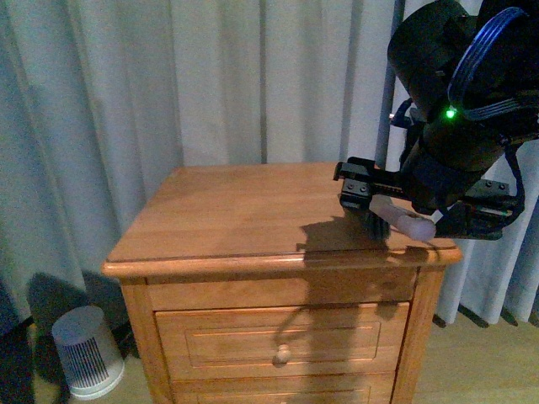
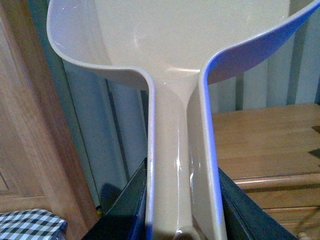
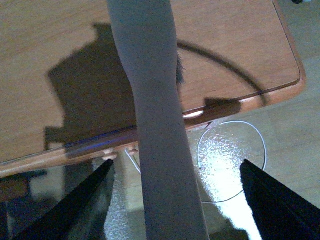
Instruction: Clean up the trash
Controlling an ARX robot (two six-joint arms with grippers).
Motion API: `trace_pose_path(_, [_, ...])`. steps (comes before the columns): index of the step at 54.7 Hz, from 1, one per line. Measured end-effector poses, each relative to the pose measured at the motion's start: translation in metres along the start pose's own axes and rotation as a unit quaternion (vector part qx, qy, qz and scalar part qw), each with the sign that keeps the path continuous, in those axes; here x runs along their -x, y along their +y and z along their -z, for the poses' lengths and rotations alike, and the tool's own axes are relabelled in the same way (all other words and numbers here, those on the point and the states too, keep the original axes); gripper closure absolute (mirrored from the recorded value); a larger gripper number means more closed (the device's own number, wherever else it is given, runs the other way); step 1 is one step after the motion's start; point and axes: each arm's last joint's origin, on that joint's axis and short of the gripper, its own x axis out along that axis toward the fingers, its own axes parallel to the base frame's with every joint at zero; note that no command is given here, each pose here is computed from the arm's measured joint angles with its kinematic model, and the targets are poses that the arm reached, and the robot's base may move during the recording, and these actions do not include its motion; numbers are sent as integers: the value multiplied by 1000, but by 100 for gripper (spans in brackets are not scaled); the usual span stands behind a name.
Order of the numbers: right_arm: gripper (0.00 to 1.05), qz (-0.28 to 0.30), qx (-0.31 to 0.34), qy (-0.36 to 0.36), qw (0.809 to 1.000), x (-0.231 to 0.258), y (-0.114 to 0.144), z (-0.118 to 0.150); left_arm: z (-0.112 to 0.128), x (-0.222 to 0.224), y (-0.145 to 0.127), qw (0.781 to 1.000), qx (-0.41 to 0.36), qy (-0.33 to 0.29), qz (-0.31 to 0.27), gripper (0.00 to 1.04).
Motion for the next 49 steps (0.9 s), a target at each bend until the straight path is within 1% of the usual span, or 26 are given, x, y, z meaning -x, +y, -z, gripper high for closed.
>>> trace_pose_path(17, [75, 0, 5, 4, 1000, -3, -3, 4, 0, 0, 0, 1000, 0, 0, 0, 77])
trace_pose_path(21, [83, 4, 6, 0, 1000, -3, -3, 4, 0, 0, 0, 1000, 0, 0, 0, 77])
trace_pose_path(30, [84, 18, 21, -15, 1000, -5, -6, 6, 0, 0, 0, 1000, 0, 0, 0, 77])
trace_pose_path(36, [84, 39, 48, -50, 997, -2, -9, 9, 0, 0, 0, 1000, 0, 0, 0, 77])
trace_pose_path(42, [84, 57, 82, -115, 988, 14, -11, 9, 0, 0, 0, 1000, 0, 0, 0, 77])
trace_pose_path(46, [84, 58, 100, -174, 978, 33, -12, 7, 0, 0, 0, 1000, 0, 0, 0, 77])
trace_pose_path(49, [84, 62, 113, -221, 967, 51, -14, 8, 0, 0, 0, 1000, 0, 0, 0, 77])
